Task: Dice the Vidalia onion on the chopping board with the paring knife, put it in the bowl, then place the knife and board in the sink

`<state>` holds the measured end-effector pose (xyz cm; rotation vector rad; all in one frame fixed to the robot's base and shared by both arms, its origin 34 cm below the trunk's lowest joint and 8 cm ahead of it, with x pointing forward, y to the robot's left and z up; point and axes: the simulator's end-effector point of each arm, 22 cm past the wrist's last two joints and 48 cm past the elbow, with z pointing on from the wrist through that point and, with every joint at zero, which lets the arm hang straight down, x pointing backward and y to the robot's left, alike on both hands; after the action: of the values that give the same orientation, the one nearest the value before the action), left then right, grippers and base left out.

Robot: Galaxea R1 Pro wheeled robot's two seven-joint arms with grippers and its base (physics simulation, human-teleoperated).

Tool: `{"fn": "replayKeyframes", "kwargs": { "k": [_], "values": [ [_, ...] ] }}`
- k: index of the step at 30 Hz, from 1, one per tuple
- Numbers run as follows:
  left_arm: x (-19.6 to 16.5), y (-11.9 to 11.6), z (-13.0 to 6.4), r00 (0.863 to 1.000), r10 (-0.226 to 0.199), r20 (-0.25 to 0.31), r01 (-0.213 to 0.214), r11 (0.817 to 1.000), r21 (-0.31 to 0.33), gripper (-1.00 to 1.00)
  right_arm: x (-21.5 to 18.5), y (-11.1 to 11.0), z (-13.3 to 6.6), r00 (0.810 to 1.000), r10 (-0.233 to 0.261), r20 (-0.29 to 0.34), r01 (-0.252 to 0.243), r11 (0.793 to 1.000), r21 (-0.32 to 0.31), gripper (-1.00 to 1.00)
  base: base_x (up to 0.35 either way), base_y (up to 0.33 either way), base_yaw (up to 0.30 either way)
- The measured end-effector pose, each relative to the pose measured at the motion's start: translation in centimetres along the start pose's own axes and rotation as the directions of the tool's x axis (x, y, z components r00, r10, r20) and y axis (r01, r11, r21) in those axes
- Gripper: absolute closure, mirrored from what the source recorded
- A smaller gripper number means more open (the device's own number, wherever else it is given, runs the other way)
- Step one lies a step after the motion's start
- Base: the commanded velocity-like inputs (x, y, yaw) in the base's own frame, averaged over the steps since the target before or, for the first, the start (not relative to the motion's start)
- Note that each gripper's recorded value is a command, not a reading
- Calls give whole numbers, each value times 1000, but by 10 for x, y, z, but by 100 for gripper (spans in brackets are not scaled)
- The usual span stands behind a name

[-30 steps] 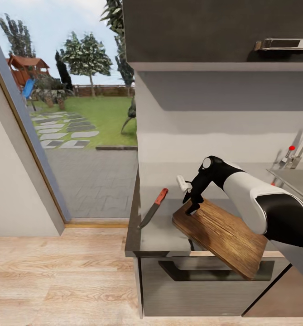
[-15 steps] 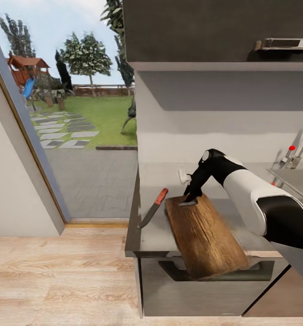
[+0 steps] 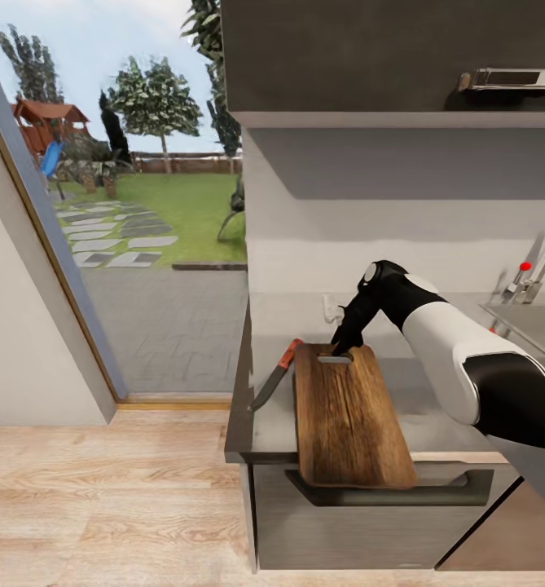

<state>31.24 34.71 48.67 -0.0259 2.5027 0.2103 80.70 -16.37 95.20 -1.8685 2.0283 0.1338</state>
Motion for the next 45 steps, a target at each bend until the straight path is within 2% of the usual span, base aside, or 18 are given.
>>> {"fn": "replayKeyframes", "kwargs": {
  "k": [17,24,29,34,37,40,43,45],
  "values": [
    [0,0,0,1000,0,-1,0,1000,0,-100,-3,0,-4,1000,19,18,-19,1000,-3,100,0,0,0],
    [1,0,0,1000,0,-1,0,1000,0,-100,-6,-3,-9,990,115,83,-115,993,-5,100,0,0,0],
    [1,0,0,1000,0,-2,0,1000,0,-100,-1,-7,-15,978,160,132,-161,987,-7,100,0,0,0],
    [4,0,-1,1000,0,-10,0,1000,1,-100,3,-9,-18,971,195,140,-195,981,-10,100,0,0,0],
    [5,-1,-2,1000,0,-12,0,1000,1,-100,11,-11,-20,958,249,142,-250,968,-12,100,0,0,0],
    [6,-1,-2,1000,0,-12,0,1000,1,-100,12,-14,-24,939,299,170,-301,954,-13,100,0,0,0],
    [6,-1,-2,1000,0,-13,0,1000,1,-100,20,-21,-30,910,365,196,-371,929,-7,100,0,0,0],
    [6,-2,-2,1000,0,-14,0,1000,2,-100,36,-27,-36,882,427,197,-437,899,7,100,0,0,0]
  ]
}}
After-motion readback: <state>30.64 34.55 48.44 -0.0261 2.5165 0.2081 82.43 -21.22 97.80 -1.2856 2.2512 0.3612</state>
